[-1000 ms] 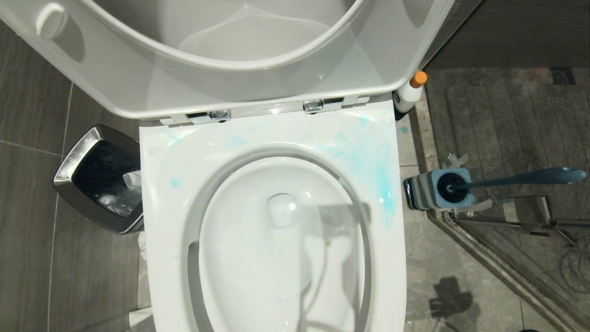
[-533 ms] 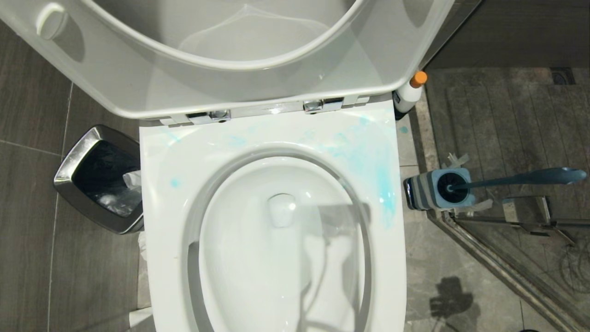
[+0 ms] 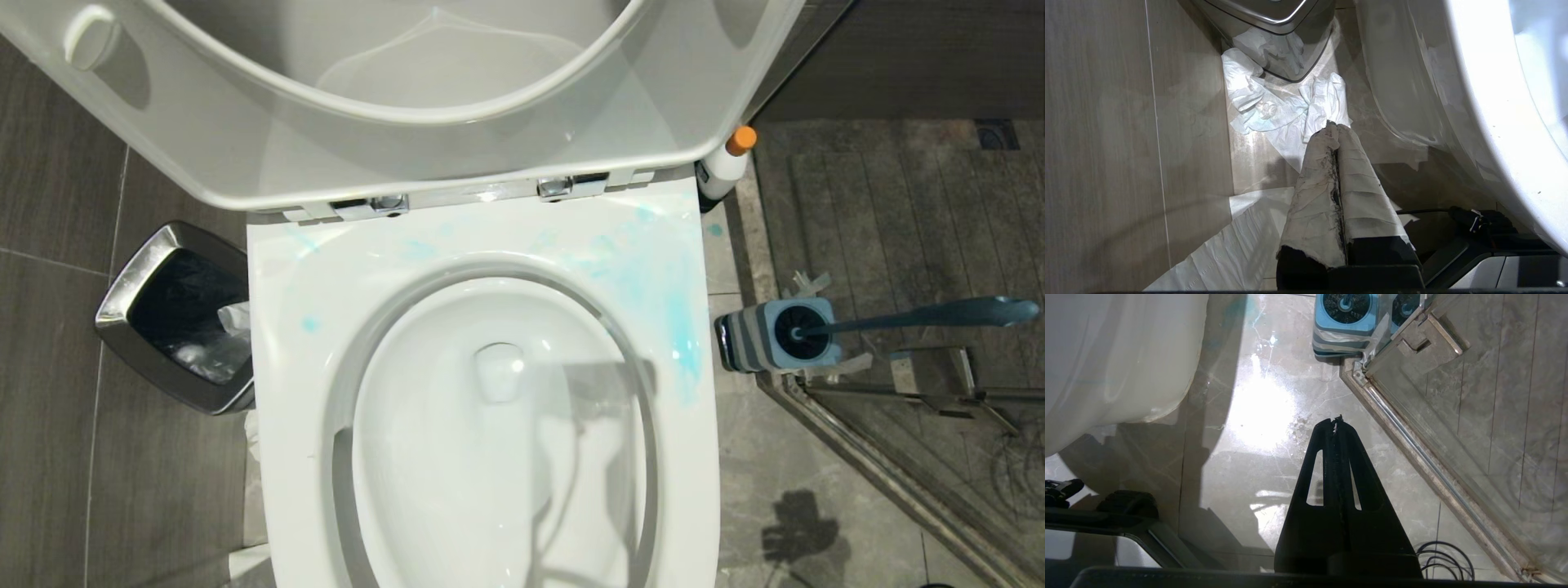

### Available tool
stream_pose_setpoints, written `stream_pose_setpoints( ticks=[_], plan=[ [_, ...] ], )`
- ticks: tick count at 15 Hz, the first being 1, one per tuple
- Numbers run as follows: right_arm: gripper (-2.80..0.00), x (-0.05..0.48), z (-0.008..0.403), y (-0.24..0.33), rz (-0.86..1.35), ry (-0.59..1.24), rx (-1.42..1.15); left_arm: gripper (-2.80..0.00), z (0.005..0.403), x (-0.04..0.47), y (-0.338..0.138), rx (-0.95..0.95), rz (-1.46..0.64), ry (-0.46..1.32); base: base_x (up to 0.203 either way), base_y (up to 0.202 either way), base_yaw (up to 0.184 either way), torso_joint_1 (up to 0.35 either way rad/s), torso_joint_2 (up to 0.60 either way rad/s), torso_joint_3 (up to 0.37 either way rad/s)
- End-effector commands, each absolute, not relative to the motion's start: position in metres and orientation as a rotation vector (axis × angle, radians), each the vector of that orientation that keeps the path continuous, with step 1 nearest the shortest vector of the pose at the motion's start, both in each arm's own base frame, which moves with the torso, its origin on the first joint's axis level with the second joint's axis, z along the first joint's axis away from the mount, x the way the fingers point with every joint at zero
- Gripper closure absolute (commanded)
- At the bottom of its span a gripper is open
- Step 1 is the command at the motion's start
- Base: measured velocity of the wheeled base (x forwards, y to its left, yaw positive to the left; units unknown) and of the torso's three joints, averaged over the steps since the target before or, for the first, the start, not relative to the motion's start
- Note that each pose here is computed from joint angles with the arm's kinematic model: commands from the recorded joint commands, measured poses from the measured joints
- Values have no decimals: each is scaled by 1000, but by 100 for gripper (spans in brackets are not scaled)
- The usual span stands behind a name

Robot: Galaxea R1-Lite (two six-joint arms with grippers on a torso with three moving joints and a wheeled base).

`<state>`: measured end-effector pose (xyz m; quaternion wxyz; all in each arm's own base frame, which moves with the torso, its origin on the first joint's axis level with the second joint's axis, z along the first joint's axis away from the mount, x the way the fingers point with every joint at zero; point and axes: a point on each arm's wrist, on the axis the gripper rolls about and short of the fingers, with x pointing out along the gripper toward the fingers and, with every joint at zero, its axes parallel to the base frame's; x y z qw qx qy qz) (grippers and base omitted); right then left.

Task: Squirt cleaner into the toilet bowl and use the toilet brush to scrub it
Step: Pour in the cleaning agent

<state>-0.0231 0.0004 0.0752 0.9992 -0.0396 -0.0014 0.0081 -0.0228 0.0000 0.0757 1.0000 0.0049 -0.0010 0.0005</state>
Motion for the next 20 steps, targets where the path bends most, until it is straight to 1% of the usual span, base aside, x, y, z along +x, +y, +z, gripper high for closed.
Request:
stream_pose_setpoints(
  ticks=[1, 11, 17, 20],
  plan=[
    [0, -23, 75, 0, 18, -1, -78, 0, 76, -23, 0, 9, 3, -2, 0, 0, 0, 0, 0, 0],
    [0, -23, 76, 1, 20, 1, -77, 0, 76, -23, 0, 13, 2, -1, 0, 0, 0, 0, 0, -23],
    [0, -23, 75, 1, 29, 2, -79, 0, 76, -23, 0, 12, 3, -1, 0, 0, 0, 2, 3, -156],
    [0, -23, 76, 1, 29, 0, -77, 0, 76, -23, 0, 12, 2, -3, 0, 0, 0, 4, 3, -69]
  ],
)
